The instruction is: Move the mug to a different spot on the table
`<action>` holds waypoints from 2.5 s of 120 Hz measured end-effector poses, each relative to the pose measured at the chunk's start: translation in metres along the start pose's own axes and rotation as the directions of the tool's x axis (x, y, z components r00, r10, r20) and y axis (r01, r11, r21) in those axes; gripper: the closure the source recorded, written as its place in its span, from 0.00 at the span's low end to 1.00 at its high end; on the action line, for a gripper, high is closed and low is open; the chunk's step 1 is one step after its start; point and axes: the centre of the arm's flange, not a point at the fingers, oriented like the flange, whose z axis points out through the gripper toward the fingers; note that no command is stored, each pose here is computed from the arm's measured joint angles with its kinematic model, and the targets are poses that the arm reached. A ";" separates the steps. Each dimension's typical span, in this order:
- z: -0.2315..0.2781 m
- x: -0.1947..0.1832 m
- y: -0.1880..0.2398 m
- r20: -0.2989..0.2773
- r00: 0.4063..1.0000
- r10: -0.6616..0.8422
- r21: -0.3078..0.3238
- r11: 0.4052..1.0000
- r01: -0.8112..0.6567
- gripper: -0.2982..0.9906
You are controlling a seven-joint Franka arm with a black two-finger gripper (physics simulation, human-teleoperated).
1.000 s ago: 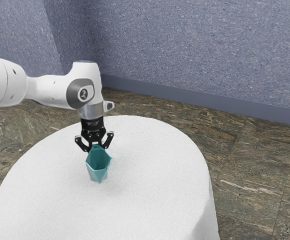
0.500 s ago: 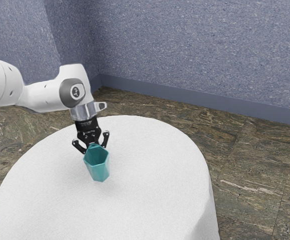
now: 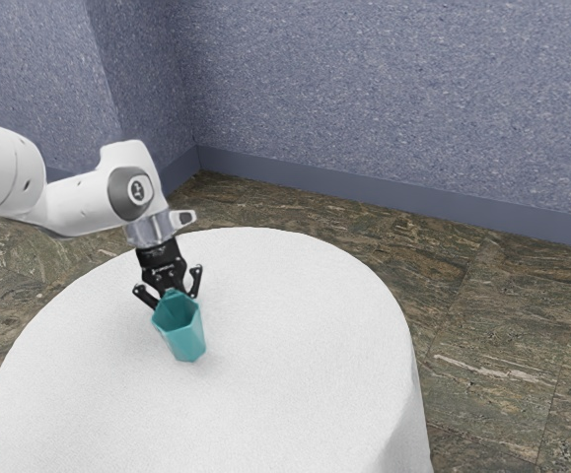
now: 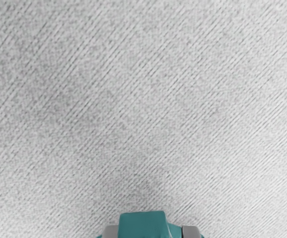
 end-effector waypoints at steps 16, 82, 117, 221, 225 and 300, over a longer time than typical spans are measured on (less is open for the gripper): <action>0.000 0.010 -0.001 -0.007 1.000 0.024 -0.003 1.000 -0.024 0.78; -0.007 0.026 -0.008 0.024 0.996 0.080 0.011 0.997 -0.081 0.79; -0.008 0.036 0.001 0.037 0.994 0.106 0.032 0.994 -0.107 0.79; -0.002 0.043 0.009 0.046 0.992 0.113 0.017 0.993 -0.114 0.37; -0.002 0.043 0.009 0.046 0.993 0.112 0.017 0.993 -0.113 0.35; -0.014 0.053 0.014 -0.050 0.992 0.114 0.001 0.993 -0.115 0.24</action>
